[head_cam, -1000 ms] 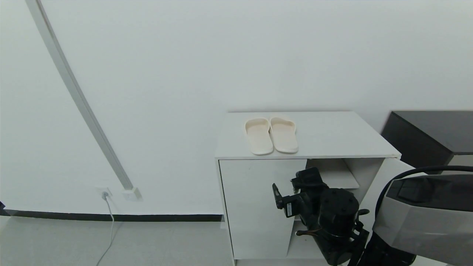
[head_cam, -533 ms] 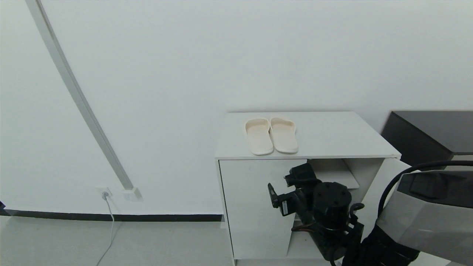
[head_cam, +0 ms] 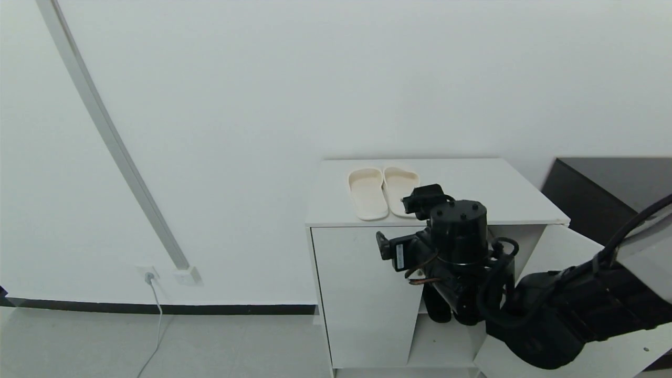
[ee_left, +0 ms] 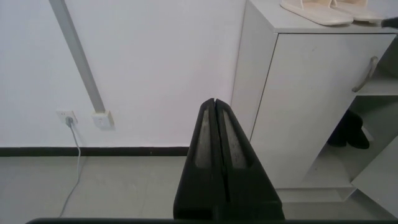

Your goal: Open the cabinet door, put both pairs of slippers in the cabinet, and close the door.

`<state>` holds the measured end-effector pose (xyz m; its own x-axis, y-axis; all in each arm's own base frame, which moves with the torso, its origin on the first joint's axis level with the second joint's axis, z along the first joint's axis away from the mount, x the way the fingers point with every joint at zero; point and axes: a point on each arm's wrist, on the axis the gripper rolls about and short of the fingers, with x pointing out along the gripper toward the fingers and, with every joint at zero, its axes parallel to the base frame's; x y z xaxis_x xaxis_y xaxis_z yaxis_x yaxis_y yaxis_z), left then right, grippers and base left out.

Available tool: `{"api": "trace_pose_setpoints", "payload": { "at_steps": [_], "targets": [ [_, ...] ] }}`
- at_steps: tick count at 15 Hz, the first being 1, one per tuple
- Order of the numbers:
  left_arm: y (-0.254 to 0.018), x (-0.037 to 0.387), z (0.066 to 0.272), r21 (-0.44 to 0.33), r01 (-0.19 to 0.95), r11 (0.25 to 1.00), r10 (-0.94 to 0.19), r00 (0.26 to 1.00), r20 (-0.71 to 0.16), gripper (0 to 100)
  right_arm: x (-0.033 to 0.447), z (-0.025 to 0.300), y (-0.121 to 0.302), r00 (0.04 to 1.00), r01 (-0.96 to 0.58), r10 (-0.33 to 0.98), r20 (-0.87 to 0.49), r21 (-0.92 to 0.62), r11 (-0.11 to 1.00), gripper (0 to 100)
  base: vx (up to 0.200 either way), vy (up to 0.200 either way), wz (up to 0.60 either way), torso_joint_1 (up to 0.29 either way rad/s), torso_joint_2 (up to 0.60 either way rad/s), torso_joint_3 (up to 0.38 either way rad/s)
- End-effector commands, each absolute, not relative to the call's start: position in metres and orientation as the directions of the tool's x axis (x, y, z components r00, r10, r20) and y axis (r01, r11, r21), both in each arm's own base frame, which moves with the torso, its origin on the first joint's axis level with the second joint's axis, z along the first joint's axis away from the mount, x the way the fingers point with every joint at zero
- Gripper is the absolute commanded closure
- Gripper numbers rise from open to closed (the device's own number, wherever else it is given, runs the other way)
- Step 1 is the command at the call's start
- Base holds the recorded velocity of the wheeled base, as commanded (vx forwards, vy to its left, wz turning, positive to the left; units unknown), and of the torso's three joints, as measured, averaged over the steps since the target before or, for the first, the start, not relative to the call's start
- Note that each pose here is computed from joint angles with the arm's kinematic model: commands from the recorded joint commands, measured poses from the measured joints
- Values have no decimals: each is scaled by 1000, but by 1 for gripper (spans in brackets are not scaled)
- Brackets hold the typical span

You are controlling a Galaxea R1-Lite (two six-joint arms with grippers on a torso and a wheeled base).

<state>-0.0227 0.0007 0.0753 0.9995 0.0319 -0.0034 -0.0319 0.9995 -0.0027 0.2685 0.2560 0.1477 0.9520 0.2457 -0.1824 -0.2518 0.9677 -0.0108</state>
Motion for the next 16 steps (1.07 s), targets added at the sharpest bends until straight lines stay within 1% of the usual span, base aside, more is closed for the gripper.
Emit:
{"api": "trace_pose_setpoints", "payload": {
  "at_steps": [1, 4, 6, 12, 16],
  "targets": [
    [1, -23, 75, -3, -32, 999, 32, 999, -5, 100, 270, 178, 258, 959, -243, 249, -133, 57, 968, 0, 0, 0, 0, 0, 0, 0],
    [1, -23, 76, 3, -31, 1000, 31, 1000, -3, 100, 276, 186, 263, 954, -230, 243, -177, 93, 969, 0, 0, 0, 0, 0, 0, 0],
    [1, -23, 75, 6, -29, 1000, 29, 1000, -6, 100, 278, 180, 264, 952, -225, 238, -193, 88, 970, 0, 0, 0, 0, 0, 0, 0],
    [1, -23, 76, 6, -29, 1000, 29, 1000, -5, 100, 280, 174, 265, 951, -219, 232, -204, 81, 972, 0, 200, 0, 0, 2, 0, 1],
    [1, -23, 75, 6, -31, 1000, 31, 1000, -6, 100, 285, 161, 271, 950, -219, 230, -213, 75, 973, 0, 200, 0, 0, 4, 0, 4]
  ]
}}
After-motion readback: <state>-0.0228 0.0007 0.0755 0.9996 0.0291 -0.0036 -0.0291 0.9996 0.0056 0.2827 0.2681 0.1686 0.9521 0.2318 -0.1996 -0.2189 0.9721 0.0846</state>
